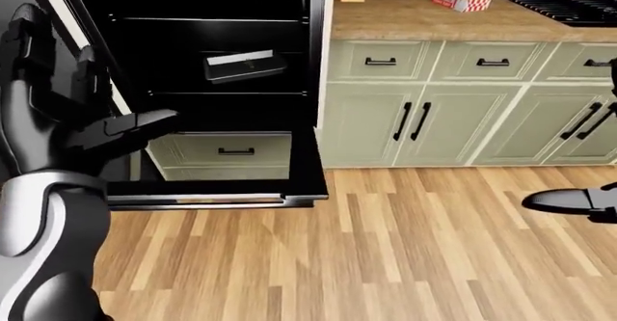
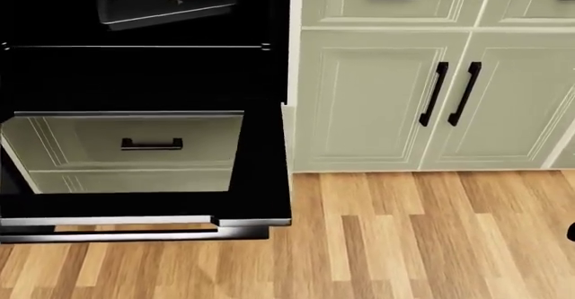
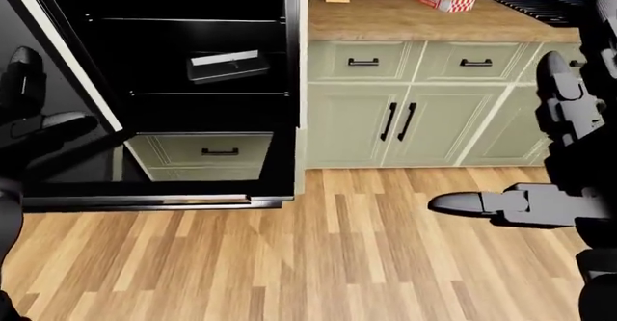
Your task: Close the oven door.
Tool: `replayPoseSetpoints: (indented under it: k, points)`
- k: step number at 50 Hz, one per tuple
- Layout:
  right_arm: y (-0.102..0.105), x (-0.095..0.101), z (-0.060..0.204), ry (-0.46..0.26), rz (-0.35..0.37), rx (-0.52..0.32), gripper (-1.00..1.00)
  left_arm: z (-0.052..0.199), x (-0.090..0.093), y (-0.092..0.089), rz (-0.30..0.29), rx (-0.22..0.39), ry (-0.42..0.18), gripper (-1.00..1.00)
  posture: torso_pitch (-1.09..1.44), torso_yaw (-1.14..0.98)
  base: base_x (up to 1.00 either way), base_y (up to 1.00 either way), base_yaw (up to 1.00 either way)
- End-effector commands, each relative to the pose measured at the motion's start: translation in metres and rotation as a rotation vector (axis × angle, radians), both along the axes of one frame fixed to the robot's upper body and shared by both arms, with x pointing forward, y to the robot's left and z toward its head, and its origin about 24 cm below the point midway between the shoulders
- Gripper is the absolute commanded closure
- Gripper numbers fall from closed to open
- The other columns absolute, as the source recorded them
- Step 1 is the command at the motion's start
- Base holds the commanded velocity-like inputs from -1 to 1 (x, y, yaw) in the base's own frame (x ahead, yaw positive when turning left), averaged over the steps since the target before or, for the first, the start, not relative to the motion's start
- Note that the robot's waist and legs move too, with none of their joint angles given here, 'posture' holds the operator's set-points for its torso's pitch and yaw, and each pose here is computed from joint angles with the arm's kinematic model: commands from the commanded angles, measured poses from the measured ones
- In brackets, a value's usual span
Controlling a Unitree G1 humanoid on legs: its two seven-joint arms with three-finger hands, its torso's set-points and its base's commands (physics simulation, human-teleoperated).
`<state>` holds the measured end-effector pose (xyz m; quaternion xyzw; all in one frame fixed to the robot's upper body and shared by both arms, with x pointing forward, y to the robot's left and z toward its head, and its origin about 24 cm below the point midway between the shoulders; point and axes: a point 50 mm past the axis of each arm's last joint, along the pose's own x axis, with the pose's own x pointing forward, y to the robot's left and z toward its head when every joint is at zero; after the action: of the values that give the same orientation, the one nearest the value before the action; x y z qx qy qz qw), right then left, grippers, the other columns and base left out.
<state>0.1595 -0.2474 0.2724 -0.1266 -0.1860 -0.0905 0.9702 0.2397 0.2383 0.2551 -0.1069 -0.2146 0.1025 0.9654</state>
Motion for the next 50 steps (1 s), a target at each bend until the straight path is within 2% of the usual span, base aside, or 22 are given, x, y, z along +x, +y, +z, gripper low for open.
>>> replayPoseSetpoints:
  k: [1,26,50]
  points:
    - [-0.0006,-0.0017,0.0058,-0.037,-0.015,-0.012,-1.0,0.01,-0.003,-0.0031,-0.015,0.01,-0.052,-1.0,0.0,0.0,0.18,-0.18,0.0]
    - [0.0007,-0.0033,0.0098,-0.05,-0.011,-0.016,-1.0,0.0124,-0.0046,-0.0018,-0.011,0.007,-0.057,-1.0,0.0,0.0,0.18,-0.2,0.0]
    - [0.0017,-0.0037,0.0121,-0.057,-0.005,-0.017,-1.0,0.0163,-0.004,0.0001,-0.001,0.001,-0.064,-1.0,0.0,0.0,0.0,-0.28,0.0]
